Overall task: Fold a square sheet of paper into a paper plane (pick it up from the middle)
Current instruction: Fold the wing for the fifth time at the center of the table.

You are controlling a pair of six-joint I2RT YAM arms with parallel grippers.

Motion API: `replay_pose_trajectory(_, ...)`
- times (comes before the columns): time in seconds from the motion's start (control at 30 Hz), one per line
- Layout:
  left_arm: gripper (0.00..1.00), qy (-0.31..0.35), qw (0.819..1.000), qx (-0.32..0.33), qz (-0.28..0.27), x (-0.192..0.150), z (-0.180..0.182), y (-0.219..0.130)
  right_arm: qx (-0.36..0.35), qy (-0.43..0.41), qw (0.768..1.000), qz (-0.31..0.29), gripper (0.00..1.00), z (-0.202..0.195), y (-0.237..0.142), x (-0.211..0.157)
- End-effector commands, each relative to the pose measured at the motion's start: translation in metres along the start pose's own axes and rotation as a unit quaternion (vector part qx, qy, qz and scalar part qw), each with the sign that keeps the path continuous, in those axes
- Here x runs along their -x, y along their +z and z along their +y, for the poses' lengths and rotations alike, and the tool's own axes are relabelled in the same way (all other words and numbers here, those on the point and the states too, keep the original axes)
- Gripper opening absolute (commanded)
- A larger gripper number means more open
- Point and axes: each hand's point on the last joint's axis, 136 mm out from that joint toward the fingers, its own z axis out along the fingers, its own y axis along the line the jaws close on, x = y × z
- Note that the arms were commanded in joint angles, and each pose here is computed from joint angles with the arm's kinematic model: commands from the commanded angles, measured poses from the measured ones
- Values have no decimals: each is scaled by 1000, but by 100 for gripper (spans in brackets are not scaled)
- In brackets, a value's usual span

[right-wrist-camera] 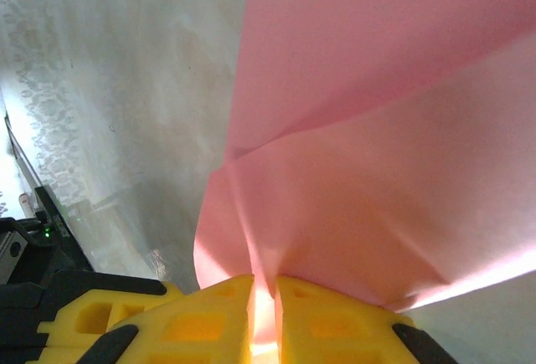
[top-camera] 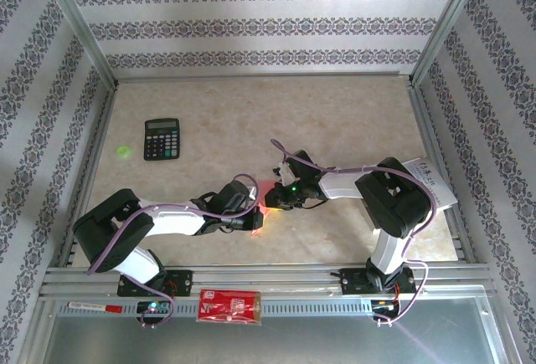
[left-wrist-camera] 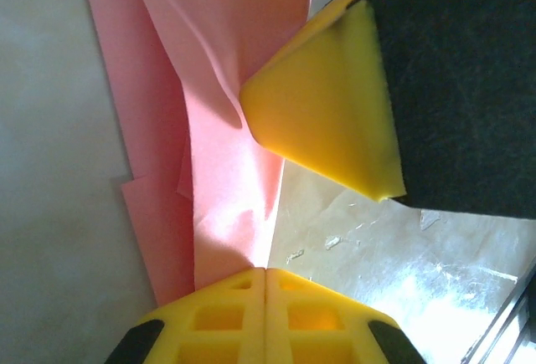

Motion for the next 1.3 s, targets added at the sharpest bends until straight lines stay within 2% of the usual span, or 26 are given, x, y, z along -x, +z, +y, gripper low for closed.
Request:
replay_pose_trajectory(0.0,8,2,1000,-9,17,0,-9,-11,-41,10,999,1,17,-26,4,-2)
replay_pose_trajectory(0.17,10,25,999,-31,-14,21,-33,-23,-42,11,999,0,17,-27,4,-3)
replay_pose_trajectory(0.4,3,19,1000,-12,-4,25,-19,-10,-42,10,999,-1,16,-27,4,-3)
replay_pose_trajectory(0.63,1,14,999,21,23,12,3,-1,-45,13,999,-1,16,-29,3,-4)
replay_pose_trajectory(1.1,0,20,996,53,73,-20,32,-5,-54,18,998,3,16,-34,4,-4)
replay_pose_trajectory(1.27,0,23,995,66,72,-24,37,-14,-57,21,998,5,16,-35,5,-4)
